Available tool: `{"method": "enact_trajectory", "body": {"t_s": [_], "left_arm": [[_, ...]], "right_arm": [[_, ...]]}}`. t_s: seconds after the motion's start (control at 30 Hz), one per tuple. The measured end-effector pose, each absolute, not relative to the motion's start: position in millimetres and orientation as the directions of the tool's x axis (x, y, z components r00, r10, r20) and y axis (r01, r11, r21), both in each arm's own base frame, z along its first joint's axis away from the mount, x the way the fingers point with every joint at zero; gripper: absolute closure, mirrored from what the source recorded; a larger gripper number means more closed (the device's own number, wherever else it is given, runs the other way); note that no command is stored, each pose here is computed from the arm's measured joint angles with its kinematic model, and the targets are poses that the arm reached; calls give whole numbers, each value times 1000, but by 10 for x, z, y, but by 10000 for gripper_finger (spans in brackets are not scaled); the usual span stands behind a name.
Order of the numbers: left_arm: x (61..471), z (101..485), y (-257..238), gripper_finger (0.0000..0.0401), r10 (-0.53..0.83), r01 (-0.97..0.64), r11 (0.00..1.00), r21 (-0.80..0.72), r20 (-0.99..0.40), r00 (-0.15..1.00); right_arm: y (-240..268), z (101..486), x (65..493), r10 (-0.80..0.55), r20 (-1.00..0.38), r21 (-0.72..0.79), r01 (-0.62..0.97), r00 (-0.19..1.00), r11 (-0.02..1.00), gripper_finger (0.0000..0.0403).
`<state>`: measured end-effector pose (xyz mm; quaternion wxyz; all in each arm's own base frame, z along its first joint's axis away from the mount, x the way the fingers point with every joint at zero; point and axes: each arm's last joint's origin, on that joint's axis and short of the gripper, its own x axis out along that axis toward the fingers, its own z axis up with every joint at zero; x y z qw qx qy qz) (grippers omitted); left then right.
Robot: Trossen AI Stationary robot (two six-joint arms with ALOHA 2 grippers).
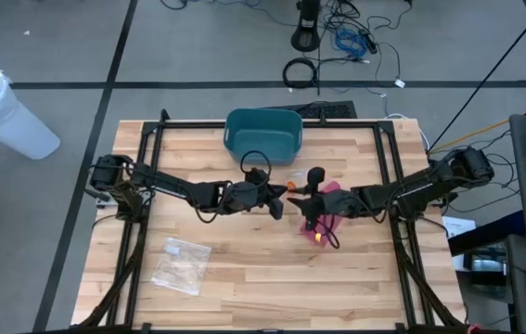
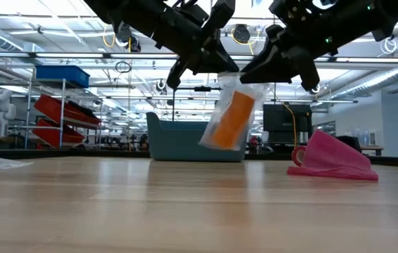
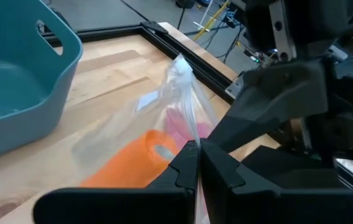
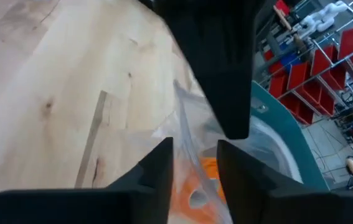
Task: Roll bandage
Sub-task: Put the rolled orange bandage into the right transparent zip lock
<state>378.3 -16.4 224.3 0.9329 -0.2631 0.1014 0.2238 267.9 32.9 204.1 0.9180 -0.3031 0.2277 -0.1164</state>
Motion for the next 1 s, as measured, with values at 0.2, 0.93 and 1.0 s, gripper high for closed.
{"method": "enact_trajectory", "body": {"t_s": [0.2, 0.93, 1.0], "left_arm": [[3788, 2245, -176, 386, 326, -437, 792, -427, -309, 893], [3788, 2296, -245, 385, 85, -142, 976, -167, -311, 947], [3788, 2296, -255, 385, 50, -110, 978, -177, -312, 949]], "right_arm": [[328, 2015, 2668, -353, -372, -661, 22, 859, 750, 391], [503, 1883, 2557, -311, -498, -770, -248, 809, 588, 403], [533, 1892, 2545, -302, -497, -776, -261, 814, 574, 403]]}}
